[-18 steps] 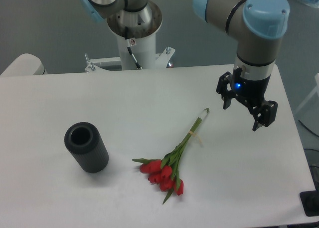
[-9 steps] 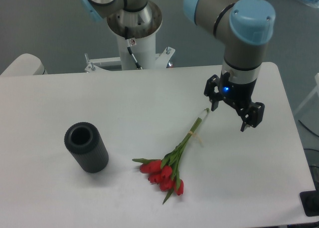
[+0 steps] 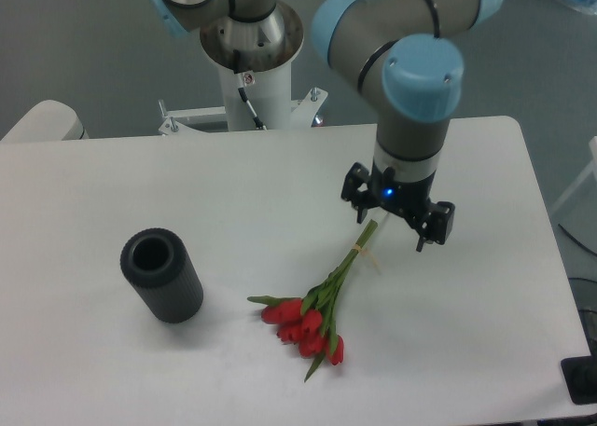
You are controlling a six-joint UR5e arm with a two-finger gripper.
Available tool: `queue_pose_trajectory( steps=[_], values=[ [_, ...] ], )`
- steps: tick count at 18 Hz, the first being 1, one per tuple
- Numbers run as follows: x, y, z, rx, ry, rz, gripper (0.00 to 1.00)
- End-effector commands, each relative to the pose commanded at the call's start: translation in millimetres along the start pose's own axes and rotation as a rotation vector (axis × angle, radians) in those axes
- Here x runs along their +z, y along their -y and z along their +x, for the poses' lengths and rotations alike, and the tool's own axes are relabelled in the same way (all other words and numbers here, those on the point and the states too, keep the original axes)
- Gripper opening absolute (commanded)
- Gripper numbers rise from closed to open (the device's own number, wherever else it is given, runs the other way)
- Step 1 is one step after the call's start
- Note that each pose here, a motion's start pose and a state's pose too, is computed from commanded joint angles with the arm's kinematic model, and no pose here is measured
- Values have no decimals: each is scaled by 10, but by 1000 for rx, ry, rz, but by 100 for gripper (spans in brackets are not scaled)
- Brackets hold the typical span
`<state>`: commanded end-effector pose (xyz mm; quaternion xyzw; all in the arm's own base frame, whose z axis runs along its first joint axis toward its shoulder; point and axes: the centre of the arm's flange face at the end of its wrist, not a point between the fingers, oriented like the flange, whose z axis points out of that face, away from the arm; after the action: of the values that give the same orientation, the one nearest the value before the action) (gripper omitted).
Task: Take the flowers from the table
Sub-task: 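Move the open gripper over the red tulip bunch's stems and lower it, then lower the gripper onto the tulip stems near the flower heads and close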
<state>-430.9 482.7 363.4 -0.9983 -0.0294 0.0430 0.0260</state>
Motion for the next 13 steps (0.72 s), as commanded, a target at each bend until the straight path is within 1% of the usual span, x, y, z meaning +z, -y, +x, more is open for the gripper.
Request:
queue_pose_trajectory(
  steps=[3,6,8,10,11,13],
  values=[
    [275,-61,94,13,-32,-26,100],
    [449,-34,85,43,-6,0,100],
    [590,-36,135,52,-18,-9,100],
    [748,21,148,61,-13,-3,100],
    [856,17,170,72,-17,-6,100],
    [1010,-16,227,132,-29,-14,100]
  ],
)
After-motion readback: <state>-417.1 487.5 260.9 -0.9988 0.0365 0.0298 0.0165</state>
